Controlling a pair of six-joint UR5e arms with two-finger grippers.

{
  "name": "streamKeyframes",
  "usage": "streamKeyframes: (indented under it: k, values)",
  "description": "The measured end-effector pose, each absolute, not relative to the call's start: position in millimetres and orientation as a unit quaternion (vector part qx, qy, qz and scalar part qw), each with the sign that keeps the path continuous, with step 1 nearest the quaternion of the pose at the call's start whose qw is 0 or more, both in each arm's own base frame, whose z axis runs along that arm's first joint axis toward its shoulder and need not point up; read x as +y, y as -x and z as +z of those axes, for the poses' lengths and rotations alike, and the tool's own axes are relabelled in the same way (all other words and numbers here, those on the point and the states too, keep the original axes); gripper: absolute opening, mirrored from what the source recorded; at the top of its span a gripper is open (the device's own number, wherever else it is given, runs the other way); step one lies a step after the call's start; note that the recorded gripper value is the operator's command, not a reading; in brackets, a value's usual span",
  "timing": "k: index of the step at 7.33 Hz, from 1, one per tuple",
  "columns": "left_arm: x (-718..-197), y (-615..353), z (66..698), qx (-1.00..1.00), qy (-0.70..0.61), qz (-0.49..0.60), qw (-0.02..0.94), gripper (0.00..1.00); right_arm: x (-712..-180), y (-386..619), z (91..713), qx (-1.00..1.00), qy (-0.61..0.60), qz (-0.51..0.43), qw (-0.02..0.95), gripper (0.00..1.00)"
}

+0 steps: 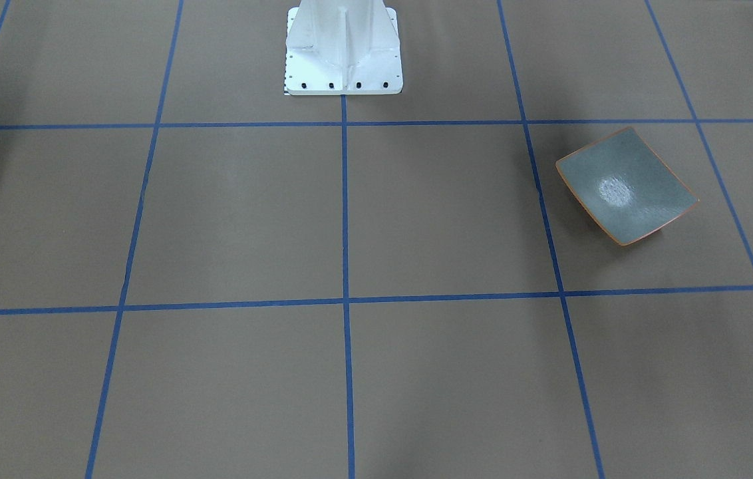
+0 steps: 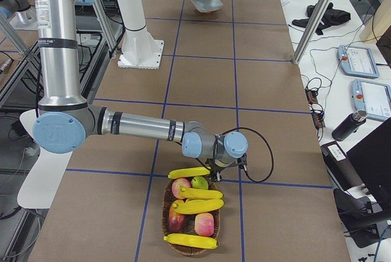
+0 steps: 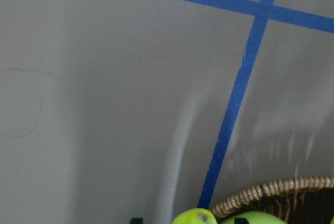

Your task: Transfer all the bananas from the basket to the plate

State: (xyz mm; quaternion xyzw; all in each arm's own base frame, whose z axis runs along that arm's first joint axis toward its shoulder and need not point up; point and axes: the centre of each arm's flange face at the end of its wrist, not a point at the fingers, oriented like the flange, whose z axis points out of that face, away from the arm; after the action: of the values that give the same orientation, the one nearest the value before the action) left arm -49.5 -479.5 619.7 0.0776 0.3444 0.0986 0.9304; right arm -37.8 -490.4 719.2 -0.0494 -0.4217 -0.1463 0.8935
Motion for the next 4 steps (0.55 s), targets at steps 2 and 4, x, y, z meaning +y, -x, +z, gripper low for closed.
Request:
streamKeyframes:
  k: [2, 4]
  values:
    - [-479.2, 49.5, 620.1, 0.345, -0.077, 0.099, 0.930, 1.00, -490.3, 37.9, 719.4, -0.422, 0.050, -0.146, 0.893, 0.45]
    - [-478.3, 49.6, 620.8, 0.345, -0.077, 0.099, 0.930, 1.00, -489.8, 37.5, 720.1, -0.422, 0.050, -0.146, 0.893, 0.06]
